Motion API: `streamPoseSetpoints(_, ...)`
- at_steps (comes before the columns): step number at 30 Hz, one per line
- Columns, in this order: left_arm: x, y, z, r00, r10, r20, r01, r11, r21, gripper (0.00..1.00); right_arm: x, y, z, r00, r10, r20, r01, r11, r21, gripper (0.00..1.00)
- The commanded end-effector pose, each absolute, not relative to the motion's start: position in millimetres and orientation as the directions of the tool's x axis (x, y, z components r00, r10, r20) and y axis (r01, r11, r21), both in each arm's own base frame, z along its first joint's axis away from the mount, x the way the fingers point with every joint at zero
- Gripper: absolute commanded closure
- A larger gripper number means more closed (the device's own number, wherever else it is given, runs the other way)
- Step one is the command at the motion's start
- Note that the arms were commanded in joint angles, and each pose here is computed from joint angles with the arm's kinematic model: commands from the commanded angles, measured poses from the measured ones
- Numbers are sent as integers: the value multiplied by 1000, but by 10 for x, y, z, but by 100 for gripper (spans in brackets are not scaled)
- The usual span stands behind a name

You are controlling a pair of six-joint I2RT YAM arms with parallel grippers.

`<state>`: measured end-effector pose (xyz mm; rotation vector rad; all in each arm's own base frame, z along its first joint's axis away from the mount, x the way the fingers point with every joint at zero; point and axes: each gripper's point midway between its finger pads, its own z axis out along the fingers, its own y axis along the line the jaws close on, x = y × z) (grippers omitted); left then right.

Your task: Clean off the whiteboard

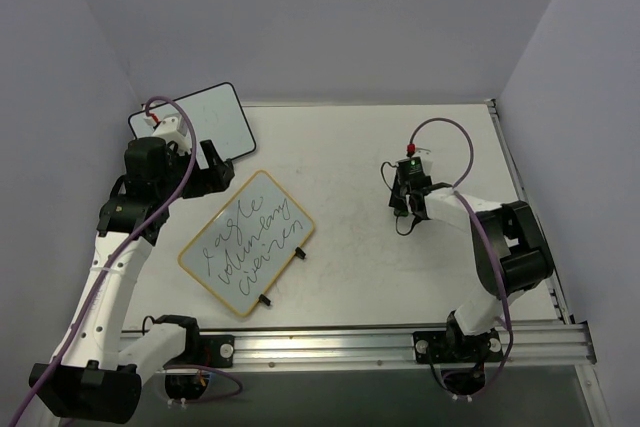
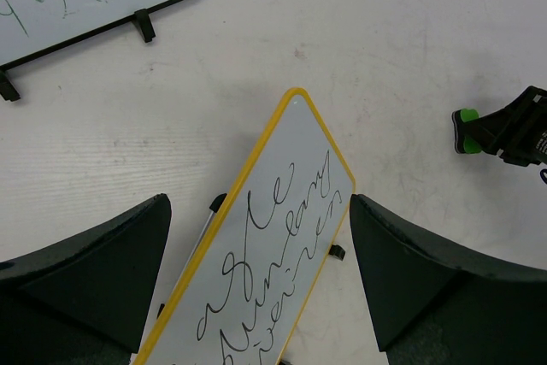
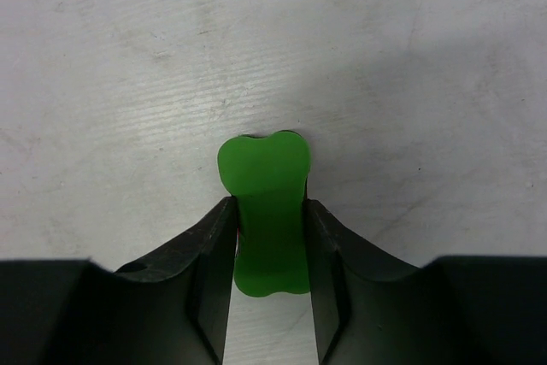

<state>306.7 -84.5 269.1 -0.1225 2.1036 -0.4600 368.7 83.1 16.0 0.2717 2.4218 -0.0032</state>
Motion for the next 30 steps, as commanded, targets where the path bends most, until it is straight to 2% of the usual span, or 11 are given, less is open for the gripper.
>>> streamPoseSetpoints(1, 3104, -836, 2789, -518, -263, -814, 103, 926, -364, 6, 3755, 845, 208, -726, 188, -661, 204, 977, 53, 72)
streamPoseSetpoints(5, 3111, -817, 2770, -519, -265, -813, 92, 928, -361, 6, 3752, 865, 214, -727, 187, -661, 203, 978, 54, 80)
streamPoseSetpoints(8, 3123, -715, 2650, -535, -286, -795, 15, 938, -347, 6, 3741, 877, 228, -729, 183, -659, 200, 978, 51, 87)
streamPoseSetpoints(16, 3099, -409, 2395, -525, -384, -759, -200, 923, -329, 5, 3695, 1074, 387, -714, 169, -679, 143, 985, 94, 91)
streamPoseSetpoints(22, 3083, -320, 2220, -522, -450, -724, -284, 893, -351, 1, 3637, 1631, 778, -671, 145, -727, 9, 982, 188, 93)
streamPoseSetpoints(30, 3101, -313, 1859, -506, -571, -647, -384, 821, -423, 28, 3571, 2573, 1319, -563, 157, -811, -190, 931, 312, 94)
